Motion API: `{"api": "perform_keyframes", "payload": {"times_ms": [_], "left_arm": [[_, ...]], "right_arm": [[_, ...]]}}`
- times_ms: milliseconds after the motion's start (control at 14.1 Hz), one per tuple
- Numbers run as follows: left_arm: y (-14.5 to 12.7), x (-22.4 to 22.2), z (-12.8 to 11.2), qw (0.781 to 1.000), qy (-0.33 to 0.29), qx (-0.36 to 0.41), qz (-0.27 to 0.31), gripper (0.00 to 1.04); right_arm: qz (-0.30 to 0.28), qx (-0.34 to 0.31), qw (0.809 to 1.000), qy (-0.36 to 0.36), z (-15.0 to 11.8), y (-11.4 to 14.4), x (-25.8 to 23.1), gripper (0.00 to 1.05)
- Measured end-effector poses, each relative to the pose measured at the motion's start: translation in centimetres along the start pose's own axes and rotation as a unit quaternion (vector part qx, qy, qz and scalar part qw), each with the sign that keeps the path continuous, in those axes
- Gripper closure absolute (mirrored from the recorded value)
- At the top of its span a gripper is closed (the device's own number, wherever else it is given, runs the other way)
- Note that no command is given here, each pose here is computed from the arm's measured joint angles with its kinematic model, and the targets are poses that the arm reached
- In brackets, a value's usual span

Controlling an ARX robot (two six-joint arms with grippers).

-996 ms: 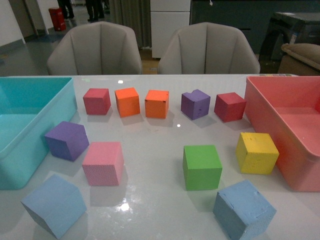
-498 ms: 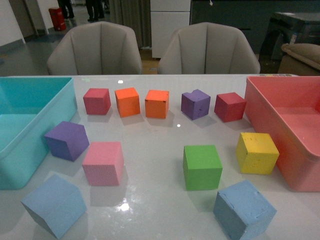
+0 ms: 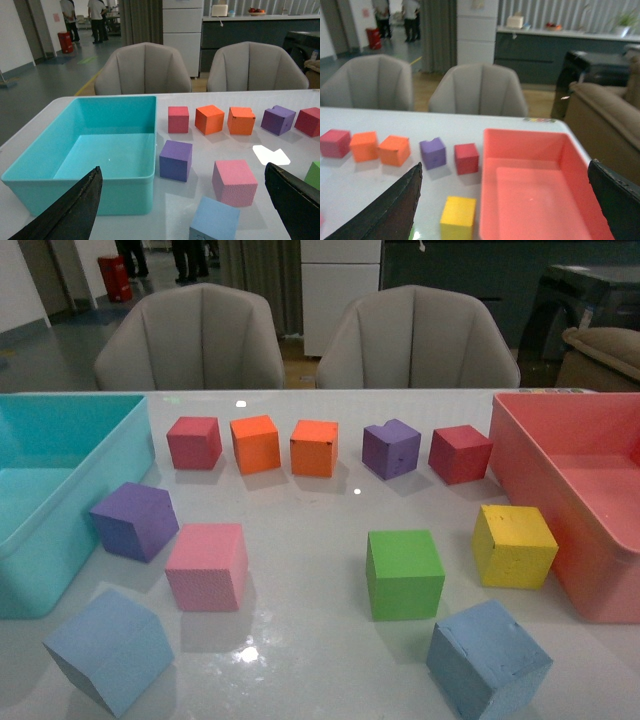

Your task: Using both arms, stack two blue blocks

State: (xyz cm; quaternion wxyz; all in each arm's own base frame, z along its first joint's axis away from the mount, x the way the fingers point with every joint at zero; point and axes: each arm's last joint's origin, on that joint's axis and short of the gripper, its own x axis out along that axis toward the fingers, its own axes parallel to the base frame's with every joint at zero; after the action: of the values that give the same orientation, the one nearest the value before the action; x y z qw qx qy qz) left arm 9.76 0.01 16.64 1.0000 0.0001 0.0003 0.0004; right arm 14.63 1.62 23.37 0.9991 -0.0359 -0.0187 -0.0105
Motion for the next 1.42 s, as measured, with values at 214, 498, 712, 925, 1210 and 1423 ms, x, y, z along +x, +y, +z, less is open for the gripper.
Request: {"api": "perform_keyframes", "payload": {"times_ms": [214, 498, 712, 925, 1210, 1423], "left_arm": [[0.0, 0.0, 0.0, 1.0, 0.0, 0.0, 0.0, 0.07], [0.0, 0.0, 0.0, 1.0, 0.0, 0.0, 0.0, 0.07], [0.0, 0.0, 0.0, 1.0, 0.0, 0.0, 0.0, 0.07], [0.0, 0.0, 0.0, 1.0, 0.0, 0.0, 0.0, 0.07], [0.0, 0.0, 0.0, 1.0, 0.0, 0.0, 0.0, 0.07], [0.0, 0.0, 0.0, 1.0, 0.0, 0.0, 0.0, 0.07]], "right_arm": [[0.093, 0.026, 0.979, 0.179, -2.5, 3.8, 7.0, 0.06], [0.154, 0.012, 0.926, 0.344, -9.7, 8.3, 8.6, 0.06], [0.155, 0.009, 0.922, 0.355, -10.4, 8.5, 8.6, 0.06], [0.153, 0.001, 0.907, 0.392, -12.5, 8.9, 8.9, 0.06], [0.161, 0.002, 0.904, 0.396, -13.2, 9.7, 10.1, 0.06], [0.172, -0.003, 0.891, 0.421, -15.9, 10.9, 11.6, 0.06]]}}
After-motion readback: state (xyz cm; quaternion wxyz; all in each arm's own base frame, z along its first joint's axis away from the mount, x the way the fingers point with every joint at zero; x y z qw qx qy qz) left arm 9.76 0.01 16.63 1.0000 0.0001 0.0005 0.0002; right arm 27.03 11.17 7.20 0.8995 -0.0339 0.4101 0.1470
